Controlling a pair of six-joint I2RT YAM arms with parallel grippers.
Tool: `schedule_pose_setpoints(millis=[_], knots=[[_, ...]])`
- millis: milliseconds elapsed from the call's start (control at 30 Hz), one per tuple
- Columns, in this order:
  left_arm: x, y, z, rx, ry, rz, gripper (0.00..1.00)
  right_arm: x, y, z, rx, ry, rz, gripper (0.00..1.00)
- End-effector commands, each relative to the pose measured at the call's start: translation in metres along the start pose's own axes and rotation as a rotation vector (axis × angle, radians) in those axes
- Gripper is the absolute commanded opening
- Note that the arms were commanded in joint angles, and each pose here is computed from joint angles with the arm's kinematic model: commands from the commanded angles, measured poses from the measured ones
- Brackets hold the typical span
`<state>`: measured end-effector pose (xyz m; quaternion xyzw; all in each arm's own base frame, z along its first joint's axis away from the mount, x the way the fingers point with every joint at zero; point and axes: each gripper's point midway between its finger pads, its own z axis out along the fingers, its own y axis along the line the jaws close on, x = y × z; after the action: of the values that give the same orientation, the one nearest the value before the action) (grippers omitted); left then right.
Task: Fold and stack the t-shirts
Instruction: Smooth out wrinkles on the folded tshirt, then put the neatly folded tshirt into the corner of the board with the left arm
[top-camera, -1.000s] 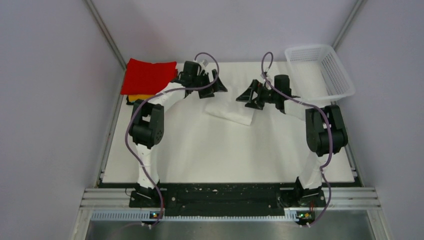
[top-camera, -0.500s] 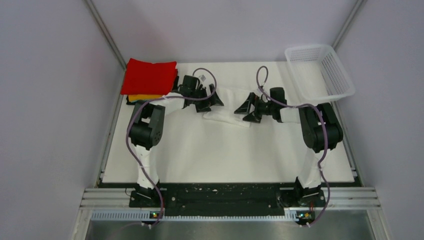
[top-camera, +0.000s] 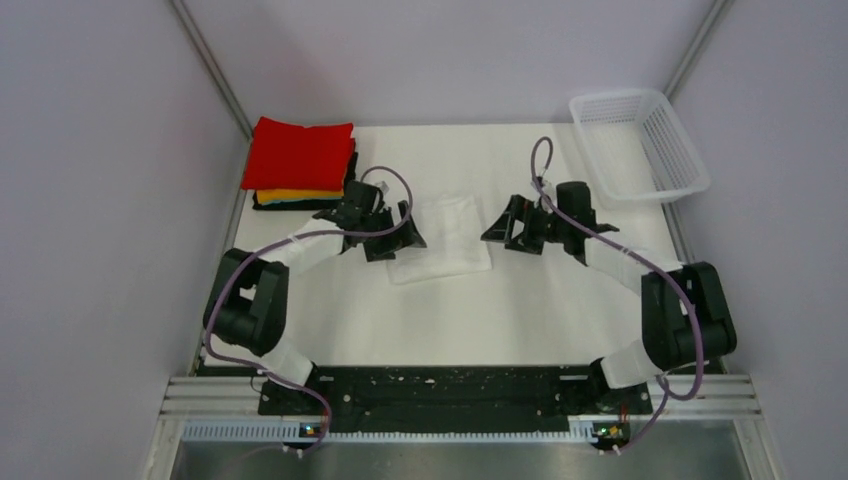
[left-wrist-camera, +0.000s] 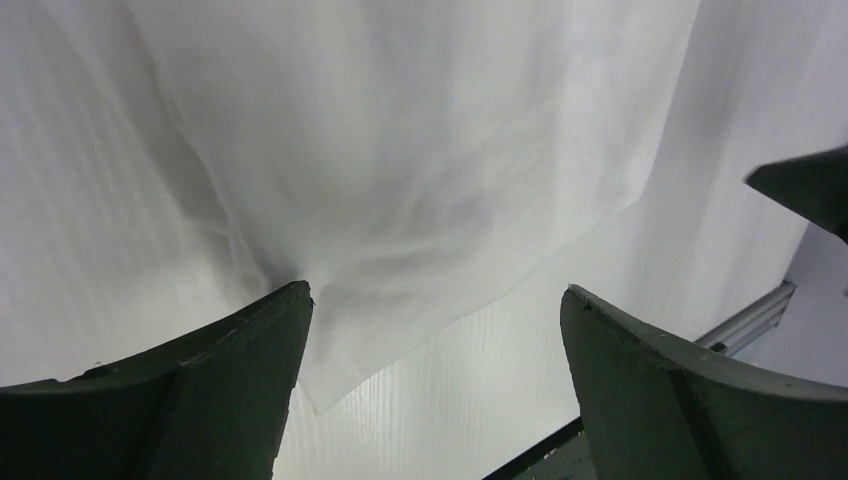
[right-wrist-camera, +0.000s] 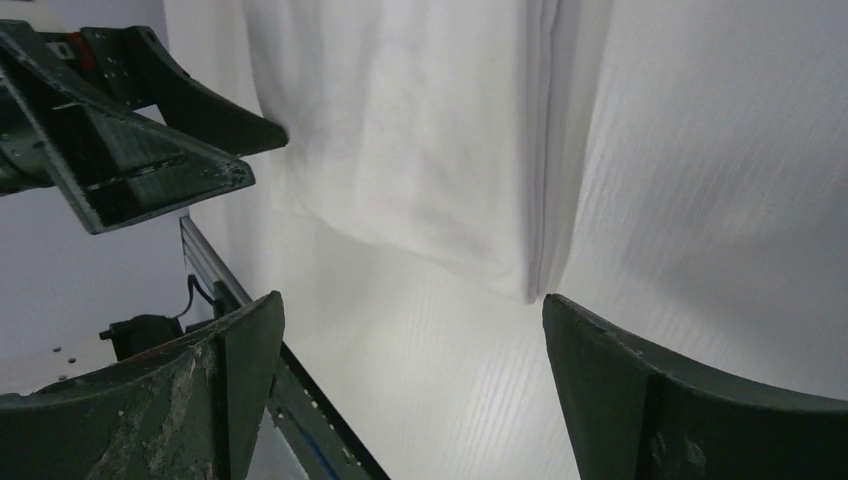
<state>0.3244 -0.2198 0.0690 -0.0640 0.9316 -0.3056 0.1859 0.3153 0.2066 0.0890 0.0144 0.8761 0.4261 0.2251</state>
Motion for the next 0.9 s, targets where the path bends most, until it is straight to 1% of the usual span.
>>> schedule_pose_setpoints(millis=[0,100,167,233,300,467,533,600,700,800,867], knots=[[-0.029,0.007,-0.027,-0.124,-0.151,0.013,0.99,-0.045,0.048,-0.036,-0.032,-0.207,-0.173,0.99],[-0.044,0.030,-0.029,-0.276,-0.190,-0.029,0.99,-0.061,0.047,-0.047,0.011,-0.311,-0.191,0.99],[-0.055,0.042,-0.030,-0.353,-0.229,-0.035,0.99,-0.064,0.041,-0.053,0.034,-0.336,-0.182,0.99],[-0.062,0.049,-0.023,-0.369,-0.248,-0.033,0.98,-0.062,0.036,-0.054,0.036,-0.329,-0.170,0.99],[-0.069,0.053,-0.014,-0.374,-0.246,-0.039,0.96,-0.059,0.031,-0.053,0.041,-0.319,-0.157,0.99],[-0.075,0.058,0.013,-0.370,-0.184,-0.055,0.83,-0.051,0.022,-0.049,0.045,-0.282,-0.138,0.99],[-0.070,0.051,0.023,-0.314,-0.139,-0.058,0.78,-0.050,0.019,-0.051,0.054,-0.277,-0.136,0.99],[-0.064,0.048,0.029,-0.291,-0.101,-0.070,0.73,-0.050,0.017,-0.055,0.061,-0.281,-0.135,0.99],[-0.053,0.049,0.035,-0.294,-0.076,-0.078,0.69,-0.053,0.015,-0.060,0.070,-0.294,-0.146,0.99],[-0.040,0.051,0.045,-0.314,-0.051,-0.075,0.63,-0.055,0.012,-0.064,0.081,-0.301,-0.152,0.99],[-0.037,0.054,0.051,-0.344,-0.043,-0.075,0.55,-0.057,0.012,-0.067,0.085,-0.311,-0.163,0.99]])
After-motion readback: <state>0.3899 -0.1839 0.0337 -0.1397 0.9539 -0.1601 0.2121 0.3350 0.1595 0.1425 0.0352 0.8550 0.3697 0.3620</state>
